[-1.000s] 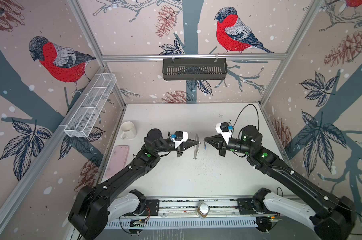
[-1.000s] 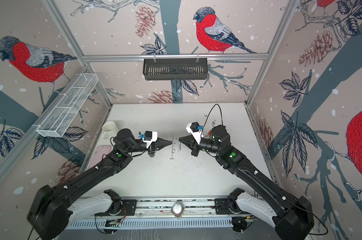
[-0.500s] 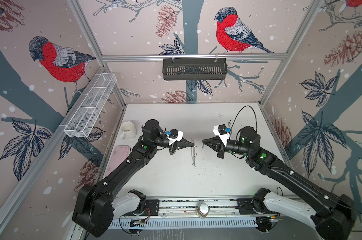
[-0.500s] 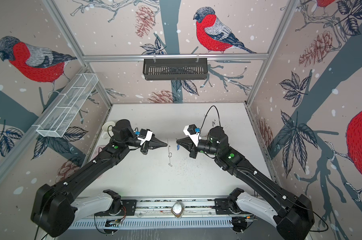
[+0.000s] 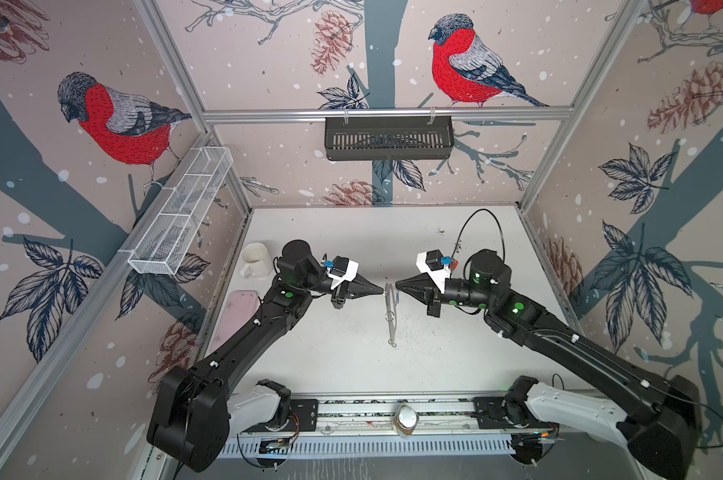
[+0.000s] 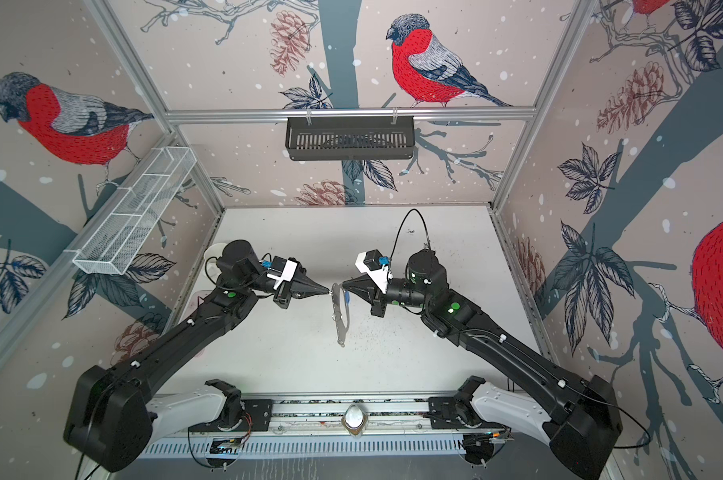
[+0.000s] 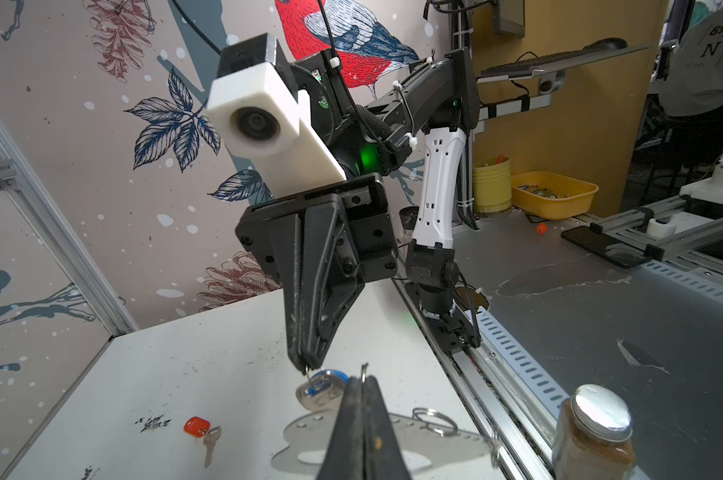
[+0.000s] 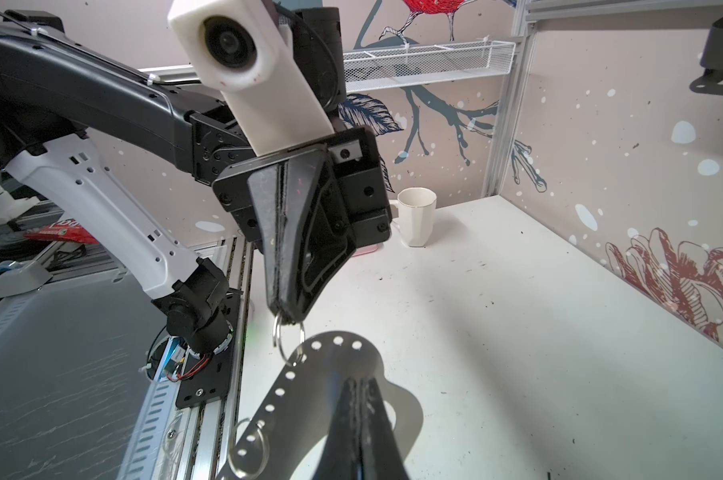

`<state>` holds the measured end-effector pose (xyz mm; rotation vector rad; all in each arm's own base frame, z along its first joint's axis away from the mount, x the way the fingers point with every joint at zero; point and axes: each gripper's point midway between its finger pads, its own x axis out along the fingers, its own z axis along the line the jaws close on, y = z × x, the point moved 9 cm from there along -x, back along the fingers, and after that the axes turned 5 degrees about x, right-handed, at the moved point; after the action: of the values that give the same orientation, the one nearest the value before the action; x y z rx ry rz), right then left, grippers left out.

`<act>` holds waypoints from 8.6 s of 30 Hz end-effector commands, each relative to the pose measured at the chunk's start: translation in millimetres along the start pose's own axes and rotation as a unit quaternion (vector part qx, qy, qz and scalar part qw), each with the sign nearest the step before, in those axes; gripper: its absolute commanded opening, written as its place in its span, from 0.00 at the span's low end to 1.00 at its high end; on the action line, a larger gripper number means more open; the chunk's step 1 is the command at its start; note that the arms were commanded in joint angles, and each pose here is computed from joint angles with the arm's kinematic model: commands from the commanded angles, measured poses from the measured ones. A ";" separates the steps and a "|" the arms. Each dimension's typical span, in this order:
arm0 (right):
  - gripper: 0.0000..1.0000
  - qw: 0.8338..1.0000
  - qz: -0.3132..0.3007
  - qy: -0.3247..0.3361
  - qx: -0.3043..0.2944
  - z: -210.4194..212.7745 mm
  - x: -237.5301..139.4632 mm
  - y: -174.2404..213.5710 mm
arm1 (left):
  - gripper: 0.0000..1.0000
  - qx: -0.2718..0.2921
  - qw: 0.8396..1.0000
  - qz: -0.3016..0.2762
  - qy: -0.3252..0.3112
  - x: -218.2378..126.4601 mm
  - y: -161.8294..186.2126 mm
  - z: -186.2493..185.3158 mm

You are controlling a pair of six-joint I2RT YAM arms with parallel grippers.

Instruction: Put the keys on the keyring

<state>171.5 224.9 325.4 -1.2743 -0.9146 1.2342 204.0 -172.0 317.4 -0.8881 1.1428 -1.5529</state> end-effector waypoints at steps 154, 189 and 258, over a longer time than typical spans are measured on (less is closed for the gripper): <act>0.00 0.974 -0.201 0.003 -0.104 12.8 23.2 -66.1 | 0.00 -0.221 0.921 -0.263 -0.182 -15.3 -43.3 27.3; 0.00 0.970 -0.215 -0.011 -0.112 19.9 14.6 -68.1 | 0.00 -0.229 0.918 -0.247 -0.209 -15.7 -40.2 29.6; 0.00 0.976 -0.197 -0.024 -0.089 9.9 25.4 -68.9 | 0.00 -0.224 0.919 -0.252 -0.205 -17.0 -43.7 28.0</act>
<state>181.6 257.7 386.7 -1.1397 -1.2070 0.8756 219.8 -161.2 364.1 -1.8088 1.0746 -1.4075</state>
